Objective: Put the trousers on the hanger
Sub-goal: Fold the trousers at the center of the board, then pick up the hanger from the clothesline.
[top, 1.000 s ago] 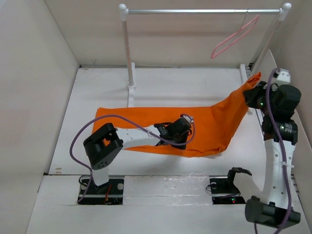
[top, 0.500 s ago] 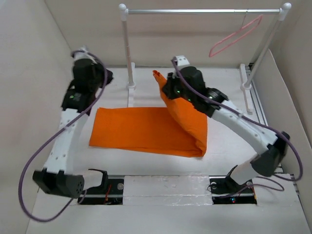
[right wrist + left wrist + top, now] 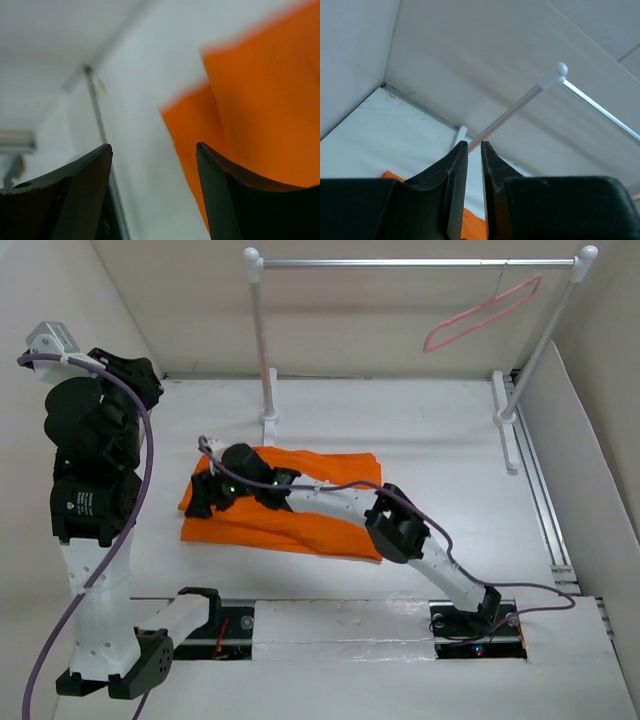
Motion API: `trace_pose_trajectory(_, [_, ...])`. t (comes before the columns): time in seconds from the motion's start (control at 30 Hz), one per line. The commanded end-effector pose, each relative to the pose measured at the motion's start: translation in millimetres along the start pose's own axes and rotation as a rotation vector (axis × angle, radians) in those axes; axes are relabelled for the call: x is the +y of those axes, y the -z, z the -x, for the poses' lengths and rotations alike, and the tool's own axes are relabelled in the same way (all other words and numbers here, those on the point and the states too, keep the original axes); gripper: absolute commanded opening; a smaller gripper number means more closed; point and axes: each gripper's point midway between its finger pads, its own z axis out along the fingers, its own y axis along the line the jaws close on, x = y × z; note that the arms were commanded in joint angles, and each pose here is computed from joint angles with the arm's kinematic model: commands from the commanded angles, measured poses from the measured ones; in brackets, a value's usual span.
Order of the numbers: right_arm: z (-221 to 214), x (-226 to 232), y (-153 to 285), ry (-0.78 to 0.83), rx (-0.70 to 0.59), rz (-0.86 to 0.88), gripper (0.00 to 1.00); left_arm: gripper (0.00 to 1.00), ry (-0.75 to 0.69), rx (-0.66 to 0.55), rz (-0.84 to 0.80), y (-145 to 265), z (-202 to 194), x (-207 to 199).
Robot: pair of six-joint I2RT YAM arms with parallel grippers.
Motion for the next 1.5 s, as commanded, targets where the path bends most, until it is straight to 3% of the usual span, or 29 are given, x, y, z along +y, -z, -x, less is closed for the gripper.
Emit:
trace_pose_trajectory(0.0, [-3.0,17.4,43.3,0.032,0.068,0.063,0.73,0.15,-0.061,0.106,0.111,-17.8,-48.1,33.1])
trace_pose_trajectory(0.1, [11.8,15.0,93.8,0.104,0.016,-0.004,0.71,0.16,-0.071,0.246,0.120,-32.5,-110.5,51.2])
trace_pose_trajectory(0.13, [-11.7,-8.2,106.6,0.115,0.048,-0.048,0.69,0.17,-0.069,0.269,0.114,-37.3,-123.8,53.7])
trace_pose_trajectory(0.2, [-26.4,-23.3,132.2,0.122,0.065,-0.121,0.51,0.17,-0.070,0.424,0.129,-43.5,-187.0,73.8])
trace_pose_trajectory(0.23, [-12.1,-23.9,157.3,0.141,0.028,-0.138,0.34,0.17,-0.060,0.456,0.118,-48.5,-204.3,76.2])
trace_pose_trajectory(0.27, [-46.7,-39.9,170.7,0.122,0.094,-0.176,0.09,0.17,-0.049,0.530,0.124,-53.2,-234.9,84.0])
trace_pose_trajectory(0.3, [-48.4,-48.3,183.4,0.128,0.092,-0.202,0.00,0.17,-0.033,0.609,0.164,-49.3,-271.7,102.7])
trace_pose_trajectory(0.4, [-79.7,-77.2,232.3,0.165,0.178,-0.339,0.00,0.15,-0.002,0.735,0.294,-50.6,-338.7,145.8])
trace_pose_trajectory(0.5, [-118.6,-107.5,260.6,0.134,0.253,-0.411,0.00,0.13,0.010,0.806,0.417,-37.8,-375.1,181.0])
trace_pose_trajectory(0.57, [-122.7,-119.2,276.3,0.140,0.236,-0.452,0.00,0.11,0.014,0.826,0.524,-31.2,-391.8,205.4])
trace_pose_trajectory(0.77, [-162.2,-165.4,325.0,0.070,0.259,-0.602,0.00,0.07,0.013,0.888,0.724,2.5,-418.7,247.2])
trace_pose_trajectory(0.93, [-175.8,-160.4,339.1,0.045,0.297,-0.614,0.00,0.04,0.034,0.930,0.817,28.0,-425.7,270.6])
trace_pose_trajectory(1.03, [-150.8,-141.0,351.3,0.108,0.288,-0.642,0.00,0.00,0.037,0.920,0.772,27.8,-413.5,260.0])
trace_pose_trajectory(1.13, [-91.1,-122.0,372.8,0.181,0.205,-0.709,0.00,0.00,0.034,0.828,0.587,10.3,-382.1,218.4])
trace_pose_trajectory(1.27, [27.4,-87.9,422.0,0.233,-0.086,-0.761,0.00,0.00,0.001,0.672,0.264,-14.2,-330.1,125.2])
trace_pose_trajectory(1.3, [75.0,-76.9,442.8,0.269,-0.219,-0.765,0.00,0.00,0.003,0.625,0.190,-23.6,-307.3,96.2])
trace_pose_trajectory(1.37, [136.7,-64.0,479.8,0.322,-0.386,-0.795,0.00,0.00,-0.076,0.631,0.055,-24.6,-300.0,46.4])
trace_pose_trajectory(1.4, [140.4,-73.4,491.5,0.308,-0.401,-0.832,0.00,0.00,-0.063,0.605,0.034,-28.1,-287.9,36.2])
trace_pose_trajectory(1.43, [170.2,-62.6,511.4,0.321,-0.482,-0.849,0.05,0.00,-0.086,0.611,0.003,-29.7,-290.8,24.2])
trace_pose_trajectory(1.47, [183.4,-67.8,524.0,0.301,-0.520,-0.876,0.17,0.00,-0.109,0.601,-0.031,-30.0,-288.6,11.7])
